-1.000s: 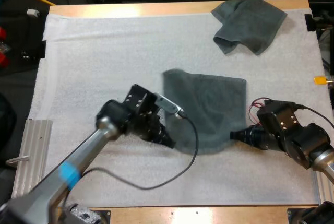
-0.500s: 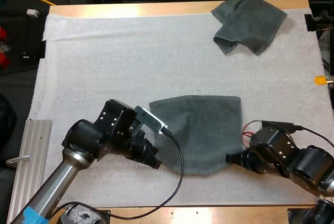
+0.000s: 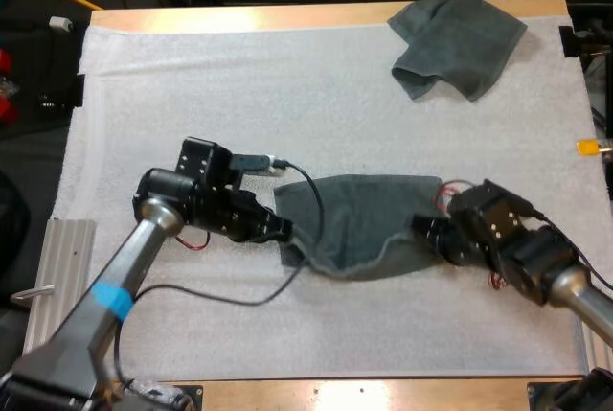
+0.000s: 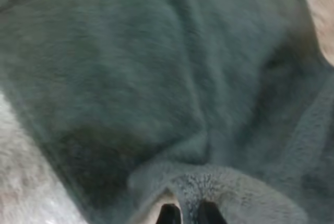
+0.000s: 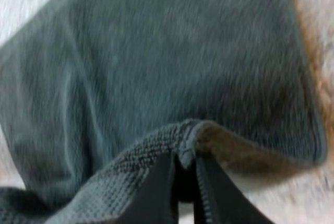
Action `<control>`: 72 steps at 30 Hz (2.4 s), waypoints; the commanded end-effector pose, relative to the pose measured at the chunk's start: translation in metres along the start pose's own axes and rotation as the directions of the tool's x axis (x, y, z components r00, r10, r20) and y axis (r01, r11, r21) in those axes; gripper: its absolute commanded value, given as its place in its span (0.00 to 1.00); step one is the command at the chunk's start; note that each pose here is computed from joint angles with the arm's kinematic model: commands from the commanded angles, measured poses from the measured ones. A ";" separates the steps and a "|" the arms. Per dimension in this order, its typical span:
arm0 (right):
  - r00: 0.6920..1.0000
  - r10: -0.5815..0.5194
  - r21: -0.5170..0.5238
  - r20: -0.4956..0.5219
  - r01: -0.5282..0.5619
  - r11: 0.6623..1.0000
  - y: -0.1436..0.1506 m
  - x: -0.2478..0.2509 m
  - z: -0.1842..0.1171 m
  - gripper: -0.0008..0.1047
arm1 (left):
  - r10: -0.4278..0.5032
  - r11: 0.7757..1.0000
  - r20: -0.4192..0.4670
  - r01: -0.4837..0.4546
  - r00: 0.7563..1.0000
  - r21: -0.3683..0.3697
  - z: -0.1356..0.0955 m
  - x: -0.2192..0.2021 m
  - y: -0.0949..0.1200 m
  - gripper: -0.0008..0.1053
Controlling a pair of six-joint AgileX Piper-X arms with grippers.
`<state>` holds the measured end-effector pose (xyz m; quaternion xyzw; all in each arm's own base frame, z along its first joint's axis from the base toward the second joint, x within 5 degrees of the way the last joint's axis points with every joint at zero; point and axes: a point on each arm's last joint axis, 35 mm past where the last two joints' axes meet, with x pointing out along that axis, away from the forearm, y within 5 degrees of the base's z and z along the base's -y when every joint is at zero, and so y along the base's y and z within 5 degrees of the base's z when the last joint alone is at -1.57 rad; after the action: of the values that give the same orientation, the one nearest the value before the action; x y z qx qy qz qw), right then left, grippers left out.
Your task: Pick towel from pile, fold and stack
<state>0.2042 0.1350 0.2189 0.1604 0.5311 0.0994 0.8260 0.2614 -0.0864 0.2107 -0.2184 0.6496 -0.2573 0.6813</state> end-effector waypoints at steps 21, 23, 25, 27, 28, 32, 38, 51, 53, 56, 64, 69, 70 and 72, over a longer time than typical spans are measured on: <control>0.982 -0.093 0.073 0.162 0.082 0.994 -0.017 0.020 0.028 0.01 | 0.131 0.989 0.128 -0.139 0.983 0.054 0.029 0.020 0.024 0.01; 0.982 -0.094 0.074 0.166 0.083 0.994 -0.017 0.020 0.028 0.01 | 0.140 0.987 0.139 -0.149 0.980 0.057 0.030 0.020 0.024 0.01; 0.981 -0.088 0.066 0.173 0.077 0.995 -0.016 0.020 0.029 0.01 | 0.138 0.987 0.146 -0.148 0.980 0.062 0.031 0.020 0.024 0.01; 0.980 -0.072 0.056 0.187 0.063 0.996 -0.015 0.020 0.031 0.01 | 0.135 0.987 0.154 -0.147 0.979 0.067 0.032 0.020 0.023 0.01; 0.980 -0.058 0.054 0.192 0.049 0.997 -0.014 0.019 0.032 0.02 | 0.135 0.987 0.156 -0.146 0.979 0.067 0.032 0.020 0.023 0.01; 0.980 0.040 0.038 0.196 -0.048 0.998 -0.008 0.025 0.036 0.27 | 0.134 0.988 0.157 -0.145 0.978 0.060 0.032 0.020 0.023 0.13; 0.974 0.088 0.009 0.207 -0.092 0.996 -0.005 0.031 0.040 0.64 | 0.110 0.991 0.192 -0.123 0.975 0.056 0.035 0.017 0.019 0.50; 0.963 0.130 -0.266 0.237 -0.064 0.962 -0.003 -0.028 0.030 0.53 | 0.040 0.971 0.323 -0.113 0.945 0.212 -0.009 -0.057 -0.030 0.50; 0.969 0.115 -0.296 0.218 -0.047 0.954 -0.006 -0.040 0.023 0.53 | 0.024 0.967 0.352 -0.111 0.936 0.230 -0.025 -0.075 -0.040 0.50; 0.977 0.096 -0.334 0.191 -0.027 0.942 -0.011 -0.057 0.013 0.53 | -0.018 0.965 0.384 -0.085 0.923 0.248 -0.048 -0.096 -0.052 0.51; 0.995 0.014 -0.451 0.099 0.033 0.892 -0.020 -0.098 -0.005 0.67 | -0.107 0.972 0.444 0.001 0.890 0.233 -0.114 -0.137 -0.071 0.67; 0.996 -0.041 -0.474 0.083 0.076 0.877 -0.020 -0.115 -0.007 0.67 | -0.129 0.977 0.474 0.030 0.871 0.211 -0.151 -0.151 -0.074 0.66; 0.994 -0.054 -0.474 0.092 0.091 0.876 -0.020 -0.116 -0.007 0.67 | -0.135 0.977 0.482 0.036 0.866 0.210 -0.157 -0.153 -0.075 0.66; 0.990 -0.078 -0.472 0.117 0.124 0.873 -0.020 -0.115 -0.005 0.67 | -0.146 0.977 0.495 0.046 0.856 0.209 -0.165 -0.157 -0.076 0.66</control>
<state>0.1516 0.0799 0.3041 -0.0658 0.4612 0.1812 0.8661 0.0884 -0.0392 0.3695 -0.2364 0.4023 -0.2861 0.8369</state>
